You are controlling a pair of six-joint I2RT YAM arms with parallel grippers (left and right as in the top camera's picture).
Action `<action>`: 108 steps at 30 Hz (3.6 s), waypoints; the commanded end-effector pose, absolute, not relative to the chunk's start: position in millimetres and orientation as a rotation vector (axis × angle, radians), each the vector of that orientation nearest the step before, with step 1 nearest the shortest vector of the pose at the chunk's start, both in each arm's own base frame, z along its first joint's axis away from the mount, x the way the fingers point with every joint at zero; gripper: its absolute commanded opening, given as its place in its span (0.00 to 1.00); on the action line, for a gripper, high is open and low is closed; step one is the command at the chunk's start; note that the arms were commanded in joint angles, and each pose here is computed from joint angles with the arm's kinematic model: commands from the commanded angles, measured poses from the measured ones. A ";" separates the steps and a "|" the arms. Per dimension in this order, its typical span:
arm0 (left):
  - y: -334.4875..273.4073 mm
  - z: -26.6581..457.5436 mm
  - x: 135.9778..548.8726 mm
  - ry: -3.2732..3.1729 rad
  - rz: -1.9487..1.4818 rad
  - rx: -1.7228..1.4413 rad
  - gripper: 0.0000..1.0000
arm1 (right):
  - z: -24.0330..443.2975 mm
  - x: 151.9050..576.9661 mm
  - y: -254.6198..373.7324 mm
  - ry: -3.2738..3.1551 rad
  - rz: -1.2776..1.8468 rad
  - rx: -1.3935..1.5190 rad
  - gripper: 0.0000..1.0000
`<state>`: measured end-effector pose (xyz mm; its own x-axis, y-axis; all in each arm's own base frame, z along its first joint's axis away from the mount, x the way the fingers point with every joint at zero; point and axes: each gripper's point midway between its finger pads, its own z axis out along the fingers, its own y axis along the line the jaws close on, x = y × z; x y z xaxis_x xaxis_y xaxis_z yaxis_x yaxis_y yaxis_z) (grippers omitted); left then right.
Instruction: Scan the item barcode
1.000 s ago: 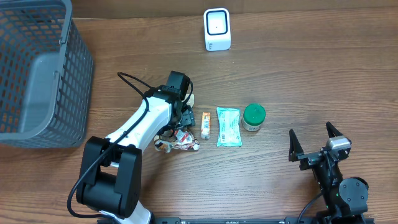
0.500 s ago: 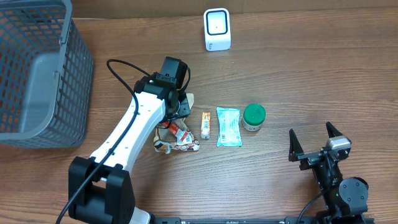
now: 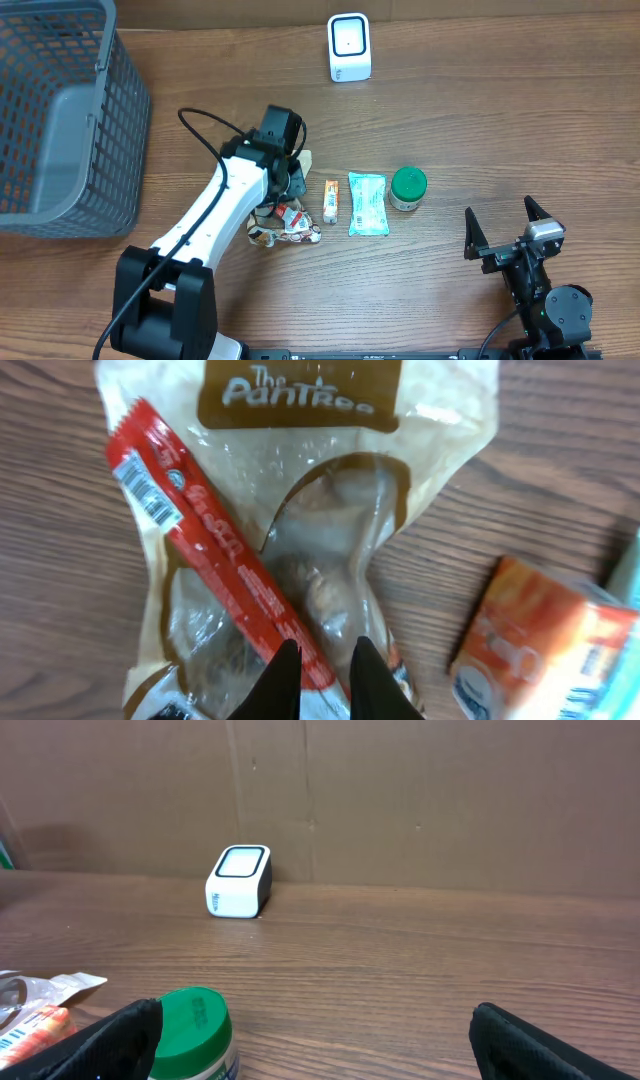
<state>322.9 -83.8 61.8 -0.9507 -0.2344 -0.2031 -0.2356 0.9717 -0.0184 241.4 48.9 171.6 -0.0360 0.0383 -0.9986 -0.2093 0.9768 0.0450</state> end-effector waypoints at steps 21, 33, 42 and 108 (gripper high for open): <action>-95.9 123.6 354.2 2.789 -0.083 -0.302 0.16 | 169.7 241.8 47.5 1.593 0.194 -0.129 1.00; -95.1 206.7 356.6 2.743 -0.097 -0.233 0.91 | 169.7 241.8 47.5 1.593 0.194 -0.129 1.00; -66.5 218.5 379.4 2.655 -0.107 -0.354 1.00 | 169.8 241.8 47.5 1.592 0.194 -0.129 1.00; 52.7 217.0 384.7 2.542 0.120 -0.728 1.00 | 169.8 241.8 47.5 1.592 0.194 -0.129 1.00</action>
